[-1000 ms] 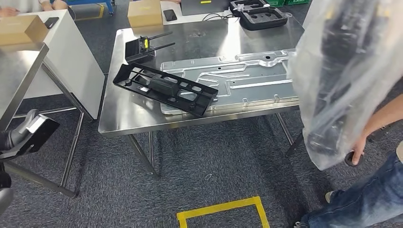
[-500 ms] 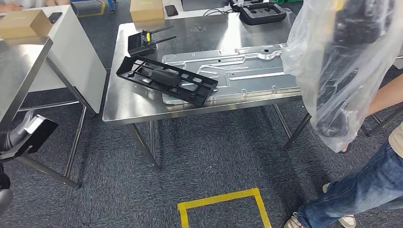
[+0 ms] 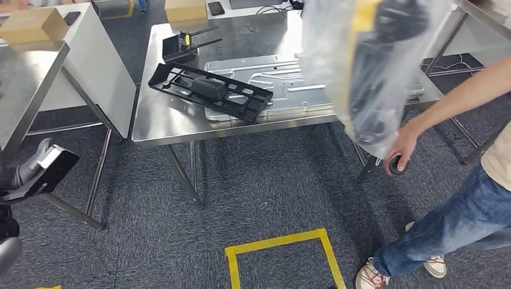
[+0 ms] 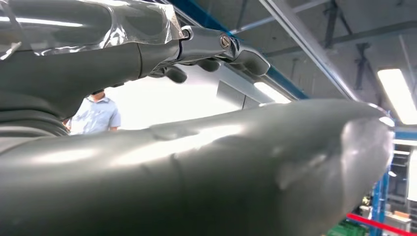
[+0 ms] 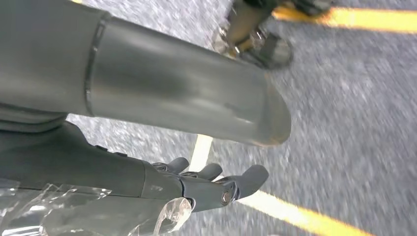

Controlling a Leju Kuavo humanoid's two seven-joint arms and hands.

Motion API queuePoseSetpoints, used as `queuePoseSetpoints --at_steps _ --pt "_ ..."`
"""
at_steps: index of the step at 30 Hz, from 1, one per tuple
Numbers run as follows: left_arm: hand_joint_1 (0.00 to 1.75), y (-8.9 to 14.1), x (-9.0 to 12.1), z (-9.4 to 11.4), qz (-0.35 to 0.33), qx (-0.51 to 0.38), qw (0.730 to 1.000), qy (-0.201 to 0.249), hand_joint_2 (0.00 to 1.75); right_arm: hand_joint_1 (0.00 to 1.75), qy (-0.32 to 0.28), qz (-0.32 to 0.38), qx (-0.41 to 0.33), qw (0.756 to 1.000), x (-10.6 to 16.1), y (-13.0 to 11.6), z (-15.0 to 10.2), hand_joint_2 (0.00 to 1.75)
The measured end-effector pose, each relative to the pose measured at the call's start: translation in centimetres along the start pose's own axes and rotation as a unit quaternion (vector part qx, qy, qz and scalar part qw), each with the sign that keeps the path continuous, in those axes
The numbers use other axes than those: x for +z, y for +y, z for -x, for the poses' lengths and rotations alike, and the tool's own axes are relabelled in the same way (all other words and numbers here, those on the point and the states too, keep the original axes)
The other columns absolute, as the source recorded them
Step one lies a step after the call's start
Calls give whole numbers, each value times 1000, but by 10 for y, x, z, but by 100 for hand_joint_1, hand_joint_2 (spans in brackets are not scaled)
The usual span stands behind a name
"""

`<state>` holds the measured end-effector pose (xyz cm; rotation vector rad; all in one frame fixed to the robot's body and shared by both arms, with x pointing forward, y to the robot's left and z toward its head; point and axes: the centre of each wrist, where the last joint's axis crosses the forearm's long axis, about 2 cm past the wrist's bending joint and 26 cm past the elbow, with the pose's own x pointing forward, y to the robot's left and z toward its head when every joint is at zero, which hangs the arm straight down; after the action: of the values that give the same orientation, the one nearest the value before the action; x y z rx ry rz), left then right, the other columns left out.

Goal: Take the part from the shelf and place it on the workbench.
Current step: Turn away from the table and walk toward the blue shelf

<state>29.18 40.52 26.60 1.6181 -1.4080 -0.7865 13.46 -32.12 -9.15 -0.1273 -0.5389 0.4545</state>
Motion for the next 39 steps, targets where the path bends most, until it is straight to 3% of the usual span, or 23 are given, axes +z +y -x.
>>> queuePoseSetpoints --at_steps 6,11,39 --pt "0 -4 -1 -2 2 7 1000 -5 0 0 -6 45 12 999 -3 -40 -7 0" --pt "0 -6 -2 -4 3 11 1000 -6 0 0 -8 57 20 998 -3 -53 -10 0" --pt "0 -13 -8 -7 7 22 1000 -7 0 0 -11 36 16 999 -2 -44 -8 0"
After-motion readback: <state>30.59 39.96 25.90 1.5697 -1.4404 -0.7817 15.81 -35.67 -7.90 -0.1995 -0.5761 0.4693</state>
